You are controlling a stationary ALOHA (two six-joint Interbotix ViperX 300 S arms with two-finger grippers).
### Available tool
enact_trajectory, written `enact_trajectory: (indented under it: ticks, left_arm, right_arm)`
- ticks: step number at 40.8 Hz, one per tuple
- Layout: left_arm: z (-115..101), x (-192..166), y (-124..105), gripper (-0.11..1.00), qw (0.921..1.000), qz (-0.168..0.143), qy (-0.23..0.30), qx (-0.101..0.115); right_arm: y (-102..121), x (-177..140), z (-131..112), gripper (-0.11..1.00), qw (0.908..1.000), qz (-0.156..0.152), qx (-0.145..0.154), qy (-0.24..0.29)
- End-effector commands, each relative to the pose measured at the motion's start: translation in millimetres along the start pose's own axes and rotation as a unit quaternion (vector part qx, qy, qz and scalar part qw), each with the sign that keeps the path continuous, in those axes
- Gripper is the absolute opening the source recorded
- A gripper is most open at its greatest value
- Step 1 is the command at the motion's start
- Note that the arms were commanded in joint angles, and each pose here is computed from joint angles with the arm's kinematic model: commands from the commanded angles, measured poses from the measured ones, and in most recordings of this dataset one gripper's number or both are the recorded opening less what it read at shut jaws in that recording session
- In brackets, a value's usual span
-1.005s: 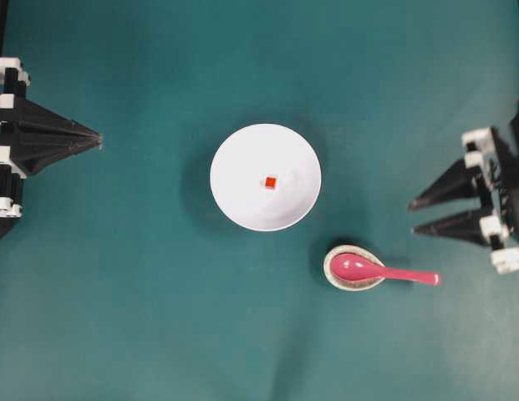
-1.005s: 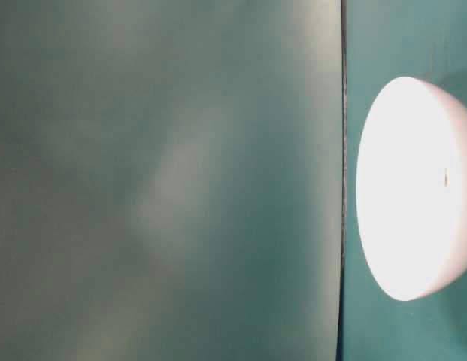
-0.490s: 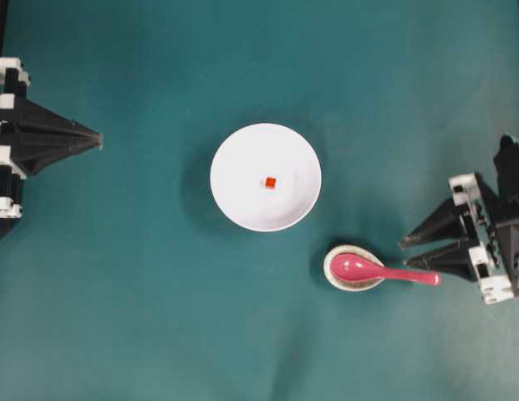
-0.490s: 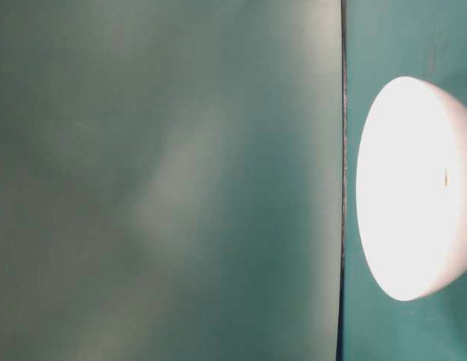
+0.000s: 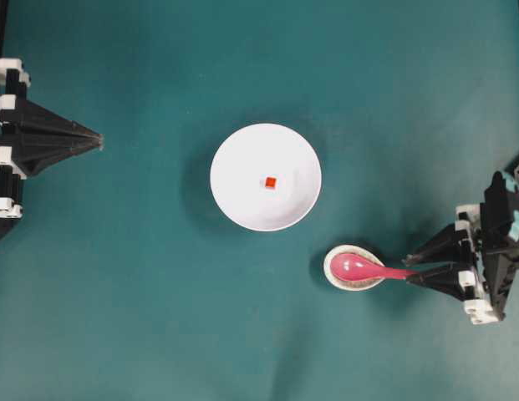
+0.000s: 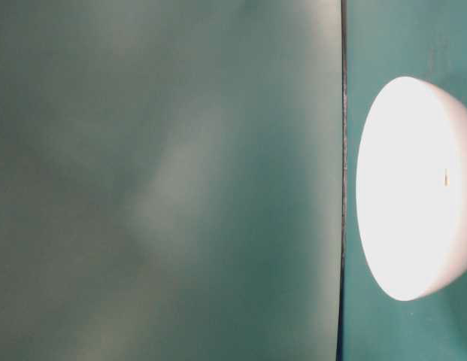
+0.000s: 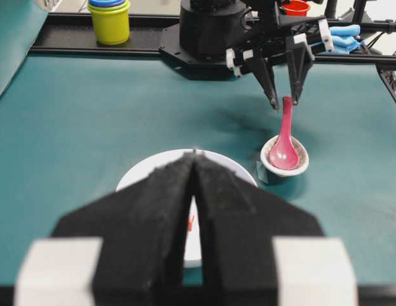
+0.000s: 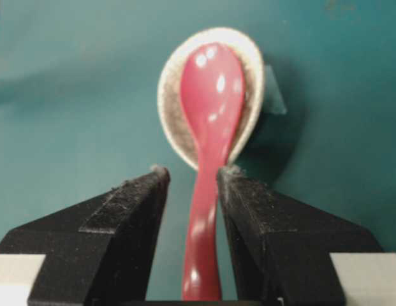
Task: Grip the spoon and scoop the red block from the bowl with right arm.
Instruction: 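Close the right gripper on the pink spoon handle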
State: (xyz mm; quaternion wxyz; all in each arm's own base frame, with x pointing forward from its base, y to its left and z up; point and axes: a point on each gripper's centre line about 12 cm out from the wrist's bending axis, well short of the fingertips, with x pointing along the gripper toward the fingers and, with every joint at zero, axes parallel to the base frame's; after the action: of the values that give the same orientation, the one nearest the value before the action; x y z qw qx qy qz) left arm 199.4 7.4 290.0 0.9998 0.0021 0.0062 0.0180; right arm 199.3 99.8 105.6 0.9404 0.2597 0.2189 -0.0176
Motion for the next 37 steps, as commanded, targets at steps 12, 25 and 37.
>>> enact_trajectory:
  ticks: [12, 25, 37]
  left_arm:
    - [9, 2, 0, 0.0, 0.9999, 0.001, -0.011, 0.002]
    - [9, 2, 1, 0.0, 1.0, 0.002, -0.005, 0.001]
    - [7, 2, 1, 0.0, 0.9999, 0.002, 0.001, -0.01]
  right_arm:
    - [7, 9, -4, 0.46, 0.9998, -0.011, -0.019, 0.001]
    - [3, 9, -11, 0.46, 0.9962, -0.026, -0.077, 0.033]
    - [-3, 7, -13, 0.46, 0.9929, -0.034, -0.107, 0.038]
